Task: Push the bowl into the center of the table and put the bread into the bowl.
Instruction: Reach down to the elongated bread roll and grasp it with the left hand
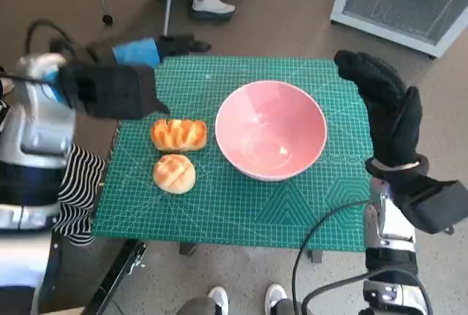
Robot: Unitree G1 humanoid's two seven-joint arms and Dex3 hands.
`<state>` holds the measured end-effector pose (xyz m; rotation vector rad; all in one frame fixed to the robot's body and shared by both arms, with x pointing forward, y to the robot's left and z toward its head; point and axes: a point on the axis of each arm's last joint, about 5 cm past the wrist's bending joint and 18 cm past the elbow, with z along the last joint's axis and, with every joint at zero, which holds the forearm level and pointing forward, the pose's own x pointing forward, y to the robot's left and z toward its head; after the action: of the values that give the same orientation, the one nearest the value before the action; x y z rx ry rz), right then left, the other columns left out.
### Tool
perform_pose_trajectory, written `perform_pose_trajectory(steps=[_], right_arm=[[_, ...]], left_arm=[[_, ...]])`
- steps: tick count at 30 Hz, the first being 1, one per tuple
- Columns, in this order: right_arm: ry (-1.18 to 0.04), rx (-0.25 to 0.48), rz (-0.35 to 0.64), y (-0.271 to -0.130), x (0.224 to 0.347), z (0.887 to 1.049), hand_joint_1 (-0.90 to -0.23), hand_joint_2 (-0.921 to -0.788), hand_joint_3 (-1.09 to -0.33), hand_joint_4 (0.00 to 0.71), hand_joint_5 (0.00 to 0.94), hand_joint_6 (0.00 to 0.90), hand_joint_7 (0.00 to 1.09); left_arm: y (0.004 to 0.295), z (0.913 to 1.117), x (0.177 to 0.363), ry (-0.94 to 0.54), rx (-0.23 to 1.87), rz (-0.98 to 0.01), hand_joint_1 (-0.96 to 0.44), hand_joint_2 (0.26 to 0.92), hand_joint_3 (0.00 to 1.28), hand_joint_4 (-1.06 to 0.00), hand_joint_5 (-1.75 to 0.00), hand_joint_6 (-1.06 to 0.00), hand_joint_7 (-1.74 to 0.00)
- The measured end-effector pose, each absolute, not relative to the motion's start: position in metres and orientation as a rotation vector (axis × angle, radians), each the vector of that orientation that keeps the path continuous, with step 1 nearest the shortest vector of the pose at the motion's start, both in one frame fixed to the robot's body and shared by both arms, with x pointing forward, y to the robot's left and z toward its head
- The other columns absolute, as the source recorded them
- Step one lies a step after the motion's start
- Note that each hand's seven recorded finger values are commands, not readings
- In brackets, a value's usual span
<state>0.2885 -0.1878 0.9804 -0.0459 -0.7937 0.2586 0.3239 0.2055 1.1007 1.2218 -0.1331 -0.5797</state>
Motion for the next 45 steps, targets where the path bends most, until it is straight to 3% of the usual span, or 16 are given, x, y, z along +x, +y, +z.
perform_pose_trajectory(steps=[18, 34, 45], right_arm=[[-0.787, -0.045, 0.260, -0.188, 0.289, 0.980, -0.783, -0.921, -0.692, 0.194, 0.000, 0.061, 0.53], [-0.782, -0.047, 0.258, -0.189, 0.288, 0.980, -0.779, -0.921, -0.703, 0.193, 0.000, 0.059, 0.53], [-0.780, -0.050, 0.256, -0.190, 0.286, 0.978, -0.770, -0.921, -0.707, 0.193, 0.000, 0.055, 0.53]], left_arm=[[0.202, 1.045, 0.339, -0.002, 1.197, -0.570, -0.24, 0.690, 0.04, -0.02, -0.01, -0.09, -0.06], [0.194, 1.000, 0.356, 0.205, 1.235, -0.497, -0.26, 0.731, 0.03, -0.05, -0.01, -0.13, -0.04], [0.193, 0.974, 0.355, 0.362, 1.324, -0.448, -0.29, 0.760, 0.02, -0.06, 0.00, -0.16, -0.03]])
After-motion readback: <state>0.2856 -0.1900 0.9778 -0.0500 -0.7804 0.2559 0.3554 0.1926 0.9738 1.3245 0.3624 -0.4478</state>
